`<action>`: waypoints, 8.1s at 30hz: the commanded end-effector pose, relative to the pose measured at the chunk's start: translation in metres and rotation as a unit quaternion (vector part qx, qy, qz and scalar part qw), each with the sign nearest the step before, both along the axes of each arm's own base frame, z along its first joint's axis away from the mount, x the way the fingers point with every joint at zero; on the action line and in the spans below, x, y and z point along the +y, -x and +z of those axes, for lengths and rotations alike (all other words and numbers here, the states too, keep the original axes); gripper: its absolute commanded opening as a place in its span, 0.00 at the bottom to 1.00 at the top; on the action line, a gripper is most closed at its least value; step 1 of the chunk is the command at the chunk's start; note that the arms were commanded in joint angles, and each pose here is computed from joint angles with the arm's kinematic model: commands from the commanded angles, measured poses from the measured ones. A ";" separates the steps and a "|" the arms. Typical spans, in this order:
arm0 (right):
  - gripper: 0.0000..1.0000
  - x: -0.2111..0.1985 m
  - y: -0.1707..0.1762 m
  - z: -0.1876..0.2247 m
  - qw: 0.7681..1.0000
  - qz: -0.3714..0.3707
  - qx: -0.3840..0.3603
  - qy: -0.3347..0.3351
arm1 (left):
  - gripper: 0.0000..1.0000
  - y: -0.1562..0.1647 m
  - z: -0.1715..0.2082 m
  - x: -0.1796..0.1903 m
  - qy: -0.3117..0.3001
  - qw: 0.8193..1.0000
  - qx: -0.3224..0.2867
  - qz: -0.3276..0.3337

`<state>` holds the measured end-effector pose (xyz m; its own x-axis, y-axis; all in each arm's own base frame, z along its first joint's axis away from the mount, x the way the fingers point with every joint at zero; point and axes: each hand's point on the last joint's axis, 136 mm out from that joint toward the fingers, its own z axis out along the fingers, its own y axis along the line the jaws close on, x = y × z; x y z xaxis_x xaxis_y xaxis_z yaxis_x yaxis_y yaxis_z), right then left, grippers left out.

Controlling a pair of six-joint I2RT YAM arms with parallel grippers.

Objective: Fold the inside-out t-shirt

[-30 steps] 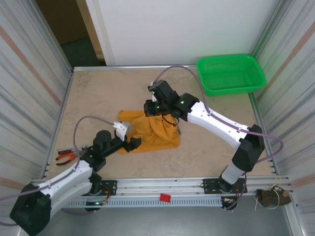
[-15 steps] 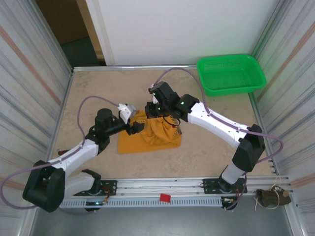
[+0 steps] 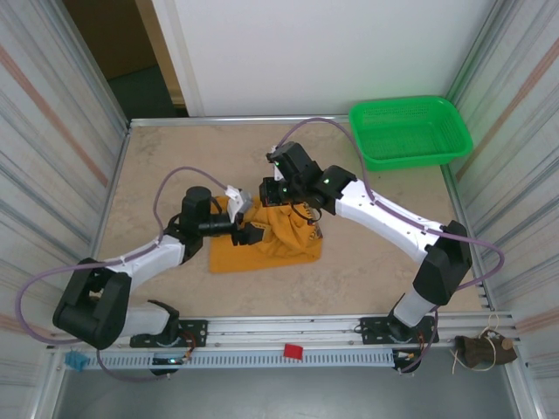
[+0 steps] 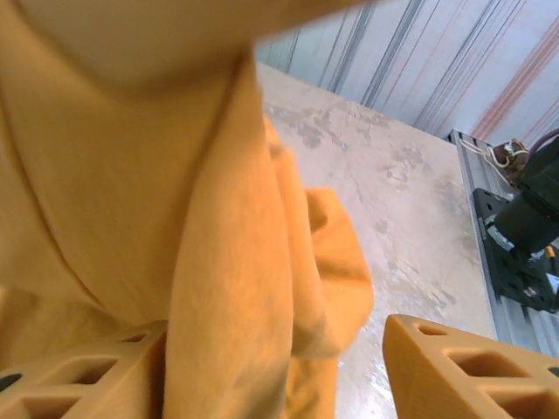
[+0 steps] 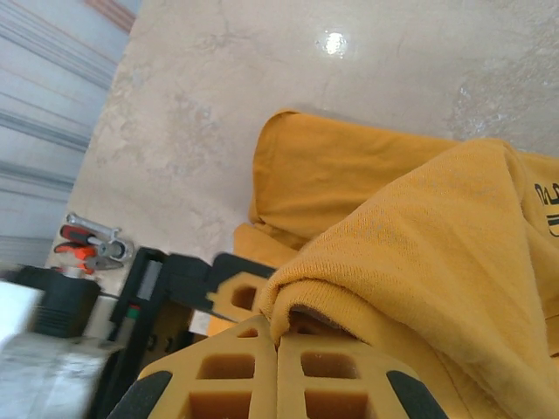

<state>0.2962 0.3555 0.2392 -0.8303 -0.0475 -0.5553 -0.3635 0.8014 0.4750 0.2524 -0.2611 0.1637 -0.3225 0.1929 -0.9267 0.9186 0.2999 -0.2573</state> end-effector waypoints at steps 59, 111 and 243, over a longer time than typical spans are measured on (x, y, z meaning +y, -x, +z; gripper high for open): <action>0.62 -0.041 0.079 -0.086 0.992 0.030 0.029 0.121 | 0.57 -0.024 -0.045 0.100 -0.055 0.806 0.394 0.439; 0.50 -0.041 0.072 -0.112 0.990 0.017 0.022 0.141 | 0.37 -0.123 -0.044 0.180 0.099 0.749 0.409 0.512; 0.42 -0.131 0.062 -0.157 0.980 -0.123 0.132 0.089 | 0.40 -0.024 -0.076 0.085 -0.116 0.848 0.327 0.399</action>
<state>0.2145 0.2276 0.0498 -0.9592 0.1009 -0.2641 0.0014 0.9358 0.3525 0.3019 -0.1877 0.1252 -0.8226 -0.2435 -0.5139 0.1277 0.8015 -0.5842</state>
